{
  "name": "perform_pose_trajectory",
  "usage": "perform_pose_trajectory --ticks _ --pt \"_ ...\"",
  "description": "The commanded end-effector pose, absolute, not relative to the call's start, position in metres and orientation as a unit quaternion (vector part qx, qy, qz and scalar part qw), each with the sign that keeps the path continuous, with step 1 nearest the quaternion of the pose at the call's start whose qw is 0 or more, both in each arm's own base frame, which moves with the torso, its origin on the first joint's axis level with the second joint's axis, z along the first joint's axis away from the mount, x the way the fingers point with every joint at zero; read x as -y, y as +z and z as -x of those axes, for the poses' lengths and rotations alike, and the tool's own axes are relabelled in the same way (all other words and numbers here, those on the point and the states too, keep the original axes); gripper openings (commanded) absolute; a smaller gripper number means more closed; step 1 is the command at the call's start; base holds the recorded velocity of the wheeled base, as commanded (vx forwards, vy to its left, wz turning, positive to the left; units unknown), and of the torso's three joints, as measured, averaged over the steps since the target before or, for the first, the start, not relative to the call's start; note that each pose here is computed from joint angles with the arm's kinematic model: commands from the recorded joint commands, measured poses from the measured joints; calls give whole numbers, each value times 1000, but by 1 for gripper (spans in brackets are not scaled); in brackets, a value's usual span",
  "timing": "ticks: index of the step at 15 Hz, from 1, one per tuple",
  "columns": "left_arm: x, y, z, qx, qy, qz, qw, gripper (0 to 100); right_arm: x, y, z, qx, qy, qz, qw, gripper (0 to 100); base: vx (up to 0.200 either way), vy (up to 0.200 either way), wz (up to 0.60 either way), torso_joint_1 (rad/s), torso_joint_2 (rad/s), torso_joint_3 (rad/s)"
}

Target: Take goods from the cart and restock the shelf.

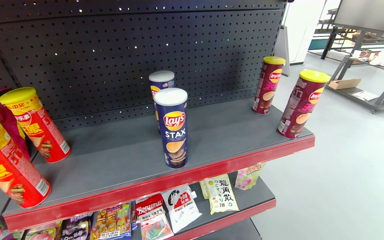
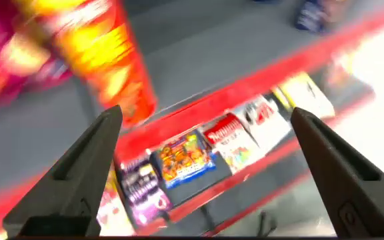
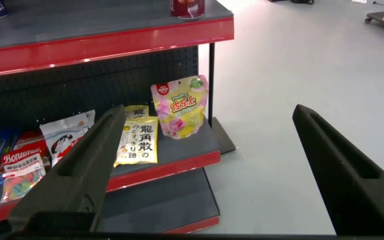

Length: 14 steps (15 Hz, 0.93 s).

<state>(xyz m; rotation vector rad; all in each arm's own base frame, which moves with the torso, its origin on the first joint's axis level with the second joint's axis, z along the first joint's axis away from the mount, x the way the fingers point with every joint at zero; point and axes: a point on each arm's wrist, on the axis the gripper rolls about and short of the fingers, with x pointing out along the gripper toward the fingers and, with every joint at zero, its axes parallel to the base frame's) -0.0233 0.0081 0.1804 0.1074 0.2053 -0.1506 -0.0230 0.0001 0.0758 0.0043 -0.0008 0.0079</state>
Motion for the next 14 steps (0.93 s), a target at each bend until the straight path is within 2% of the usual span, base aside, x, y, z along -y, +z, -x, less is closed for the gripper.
perform_pose_trajectory --ticks 1,3,5,6,9,14 --pt "-10 166 35 -90 -6 -20 996 100 0 76 23 0 5 -2 1000 100 0 0 0 0 0 0" --pt "-6 161 35 -99 50 -22 994 100 0 76 23 0 5 -2 1000 100 0 0 0 0 0 0" --pt "-4 155 39 -90 75 -19 993 100 0 76 23 0 8 -1 1000 100 0 0 0 0 0 0" --pt "-4 141 43 -84 78 -18 993 100 -1 76 23 0 13 -1 1000 100 0 0 0 0 0 0" --pt "-4 124 52 -70 79 -19 994 100 0 76 23 0 12 -1 1000 100 0 0 0 0 0 0" --pt "-4 123 52 -74 72 -19 995 100 0 76 23 0 12 -1 1000 100 0 0 600 10 1 2"
